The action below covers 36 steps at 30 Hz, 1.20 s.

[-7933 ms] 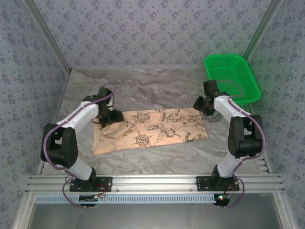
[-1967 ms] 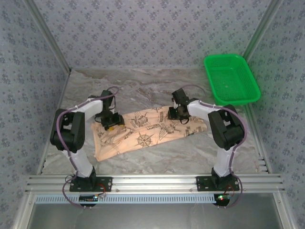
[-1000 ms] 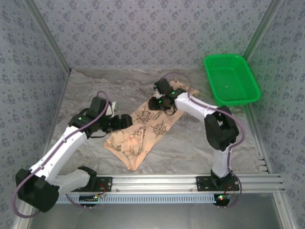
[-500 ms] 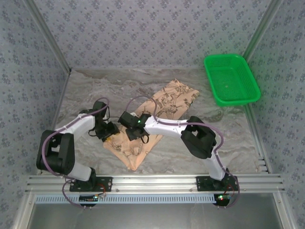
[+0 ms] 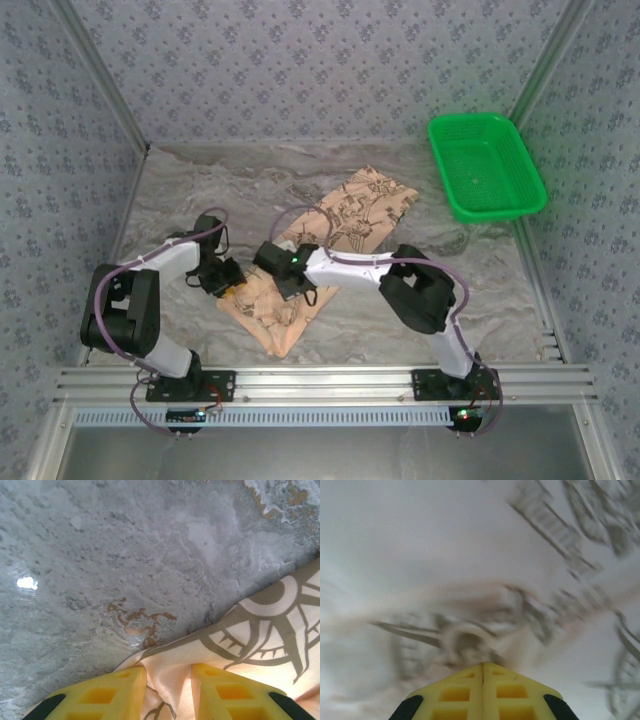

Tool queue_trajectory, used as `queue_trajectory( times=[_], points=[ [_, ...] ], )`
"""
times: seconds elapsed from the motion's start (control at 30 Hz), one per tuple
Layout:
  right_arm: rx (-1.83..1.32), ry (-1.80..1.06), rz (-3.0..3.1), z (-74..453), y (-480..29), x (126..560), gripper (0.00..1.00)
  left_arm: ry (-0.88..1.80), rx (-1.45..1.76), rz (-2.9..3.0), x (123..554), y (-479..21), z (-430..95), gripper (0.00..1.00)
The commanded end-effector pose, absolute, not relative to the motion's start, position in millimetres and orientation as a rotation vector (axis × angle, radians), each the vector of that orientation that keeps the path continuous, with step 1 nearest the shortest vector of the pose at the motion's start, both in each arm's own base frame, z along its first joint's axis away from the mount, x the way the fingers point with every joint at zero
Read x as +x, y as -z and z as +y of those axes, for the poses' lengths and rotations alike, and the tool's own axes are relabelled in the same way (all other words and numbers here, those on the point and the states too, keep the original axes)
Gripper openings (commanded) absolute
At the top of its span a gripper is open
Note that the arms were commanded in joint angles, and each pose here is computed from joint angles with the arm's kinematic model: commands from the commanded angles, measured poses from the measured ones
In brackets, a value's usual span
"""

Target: Fold the inside-out t-shirt

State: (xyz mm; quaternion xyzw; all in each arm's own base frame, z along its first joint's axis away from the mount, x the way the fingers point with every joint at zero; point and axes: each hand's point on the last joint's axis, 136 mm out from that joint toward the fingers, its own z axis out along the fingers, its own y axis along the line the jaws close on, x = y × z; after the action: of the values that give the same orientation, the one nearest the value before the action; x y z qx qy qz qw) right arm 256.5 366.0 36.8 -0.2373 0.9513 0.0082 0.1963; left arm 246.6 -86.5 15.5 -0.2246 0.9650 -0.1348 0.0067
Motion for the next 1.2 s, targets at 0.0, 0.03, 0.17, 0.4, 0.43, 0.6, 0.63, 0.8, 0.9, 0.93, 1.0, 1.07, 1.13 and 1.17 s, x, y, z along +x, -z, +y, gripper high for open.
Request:
queue_trajectory(
  times=[0.0, 0.03, 0.17, 0.4, 0.43, 0.6, 0.63, 0.8, 0.9, 0.93, 1.0, 1.07, 1.13, 1.17],
  points=[
    [-0.684, -0.149, 2.643, 350.2, -64.9, 255.3, 0.02, 0.365, -0.709, 3.105, 222.6, 6.4, -80.4, 0.32],
    [-0.726, -0.222, 2.641, 356.7, -72.3, 250.7, 0.19, 0.367, -0.710, 3.111, 220.0, 7.0, -80.6, 0.31],
    [-0.860, -0.311, 2.531, 393.1, -96.7, 244.9, 0.48, 0.385, -0.729, 3.116, 214.8, 9.9, -81.5, 0.32],
    [-0.931, -0.238, 2.496, 430.5, -74.4, 255.3, 0.50, 0.422, -0.765, 3.100, 215.0, 9.4, -82.8, 0.32],
    [-0.930, -0.220, 2.495, 432.4, -71.7, 257.2, 0.50, 0.421, -0.764, 3.099, 215.1, 8.9, -82.6, 0.32],
    [-0.961, -0.122, 2.503, 436.2, -51.2, 255.2, 0.49, 0.420, -0.771, 3.093, 216.8, 7.6, -81.4, 0.32],
    [-0.957, -0.096, 2.500, 434.2, -47.6, 255.0, 0.46, 0.420, -0.773, 3.092, 216.6, 7.5, -81.0, 0.32],
    [-0.937, 0.032, 2.504, 409.2, -42.2, 254.2, 0.06, 0.411, -0.785, 3.102, 212.7, 9.9, -76.7, 0.32],
    [-0.906, 0.080, 2.487, 389.5, -53.2, 255.1, 0.01, 0.411, -0.803, 3.095, 212.3, 9.8, -73.5, 0.32],
    [-0.903, 0.074, 2.483, 383.9, -57.5, 254.2, 0.01, 0.411, -0.811, 3.094, 211.9, 9.7, -72.7, 0.32],
    [-0.924, 0.072, 2.479, 363.2, -60.1, 248.1, 0.02, 0.416, -0.814, 3.093, 211.0, 8.8, -72.5, 0.32],
    [-0.889, 0.092, 2.467, 337.3, -62.1, 247.6, 0.04, 0.416, -0.804, 3.096, 210.2, 8.1, -72.4, 0.32],
    [-0.838, 0.119, 2.511, 301.1, -50.1, 245.6, 0.11, 0.422, -0.802, 3.098, 210.0, 7.0, -72.7, 0.32],
    [-0.812, 0.103, 2.545, 287.8, -44.3, 244.6, 0.23, 0.439, -0.802, 3.097, 210.2, 5.4, -74.2, 0.32]
  ],
)
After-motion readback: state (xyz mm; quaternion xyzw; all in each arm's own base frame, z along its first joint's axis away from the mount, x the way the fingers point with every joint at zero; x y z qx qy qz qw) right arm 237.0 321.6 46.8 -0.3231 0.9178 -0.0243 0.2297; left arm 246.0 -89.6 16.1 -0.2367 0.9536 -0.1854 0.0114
